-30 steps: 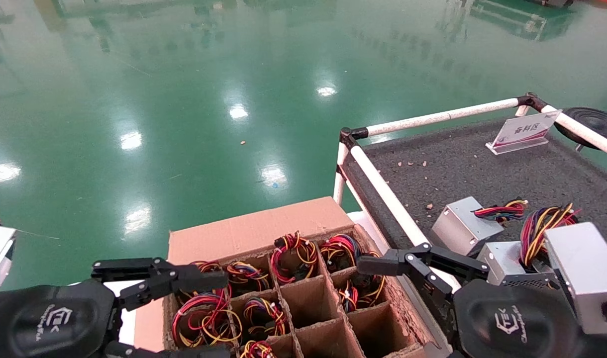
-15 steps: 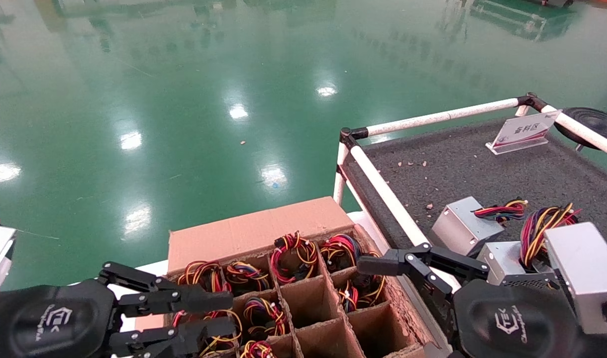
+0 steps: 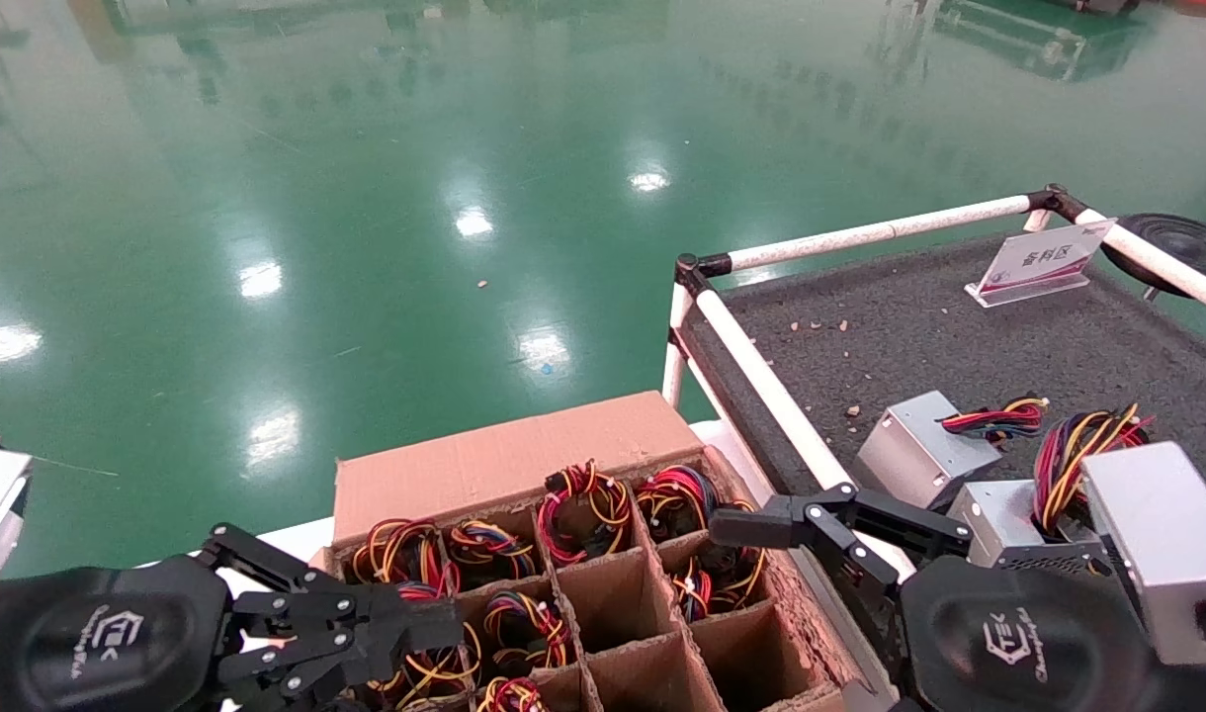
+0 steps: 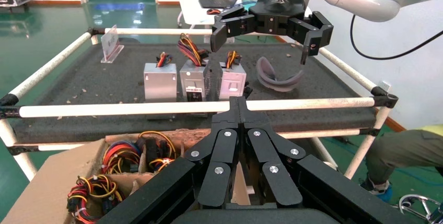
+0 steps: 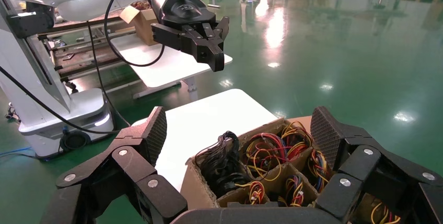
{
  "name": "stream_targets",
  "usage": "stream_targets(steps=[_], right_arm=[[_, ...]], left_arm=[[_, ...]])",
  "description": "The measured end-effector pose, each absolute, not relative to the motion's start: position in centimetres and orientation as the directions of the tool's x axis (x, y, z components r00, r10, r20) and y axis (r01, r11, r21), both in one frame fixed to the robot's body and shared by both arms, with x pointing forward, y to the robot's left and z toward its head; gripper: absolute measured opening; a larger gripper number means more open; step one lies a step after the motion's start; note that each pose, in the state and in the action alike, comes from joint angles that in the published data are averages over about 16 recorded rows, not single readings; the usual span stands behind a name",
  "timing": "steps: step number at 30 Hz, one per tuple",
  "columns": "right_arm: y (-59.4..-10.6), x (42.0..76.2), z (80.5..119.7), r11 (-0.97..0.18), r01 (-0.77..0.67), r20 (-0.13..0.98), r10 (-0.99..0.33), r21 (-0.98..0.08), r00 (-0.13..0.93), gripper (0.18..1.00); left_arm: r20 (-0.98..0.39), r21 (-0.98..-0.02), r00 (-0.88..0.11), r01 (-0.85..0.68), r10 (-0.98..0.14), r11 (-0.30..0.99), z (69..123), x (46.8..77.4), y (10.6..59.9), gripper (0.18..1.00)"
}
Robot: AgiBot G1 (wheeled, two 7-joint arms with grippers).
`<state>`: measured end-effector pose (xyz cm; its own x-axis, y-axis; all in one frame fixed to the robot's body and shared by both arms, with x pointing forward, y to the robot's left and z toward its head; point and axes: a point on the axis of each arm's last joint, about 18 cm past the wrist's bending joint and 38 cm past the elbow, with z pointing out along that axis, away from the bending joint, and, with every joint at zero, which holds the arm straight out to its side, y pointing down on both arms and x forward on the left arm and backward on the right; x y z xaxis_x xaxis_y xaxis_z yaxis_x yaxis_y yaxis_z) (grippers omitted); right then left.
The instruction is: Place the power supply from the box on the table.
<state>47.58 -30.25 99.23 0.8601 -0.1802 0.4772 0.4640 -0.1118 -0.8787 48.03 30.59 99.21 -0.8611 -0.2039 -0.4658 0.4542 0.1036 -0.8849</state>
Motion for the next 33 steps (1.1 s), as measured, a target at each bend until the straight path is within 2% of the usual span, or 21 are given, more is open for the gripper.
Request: stream_targets(steps=[10, 18, 24, 33], right_arm=[[-30.5, 48.2, 99.1, -0.121, 0.450, 0.466, -0.206, -0.885, 0.861, 1.000], [-31.7, 50.6, 98.7, -0.159, 0.403, 0.433, -0.302, -0.901, 0.850, 1.000], [-32.9, 53.1, 98.1, -0.208, 0.351, 0.407, -0.385, -0.913, 0.828, 1.000], [-33.5, 56.1, 97.4, -0.288, 0.282, 0.389, -0.447, -0.915, 0.806, 1.000]], left_arm=[[-0.466, -0.885, -0.861, 0.454, -0.204, 0.104, 99.2, 48.0, 30.6, 0.212], [-0.466, -0.885, -0.861, 0.454, -0.204, 0.104, 99.2, 48.0, 30.6, 0.274], [-0.466, -0.885, -0.861, 0.454, -0.204, 0.104, 99.2, 48.0, 30.6, 0.363], [-0.466, -0.885, -0.861, 0.454, -0.204, 0.104, 99.2, 48.0, 30.6, 0.568]])
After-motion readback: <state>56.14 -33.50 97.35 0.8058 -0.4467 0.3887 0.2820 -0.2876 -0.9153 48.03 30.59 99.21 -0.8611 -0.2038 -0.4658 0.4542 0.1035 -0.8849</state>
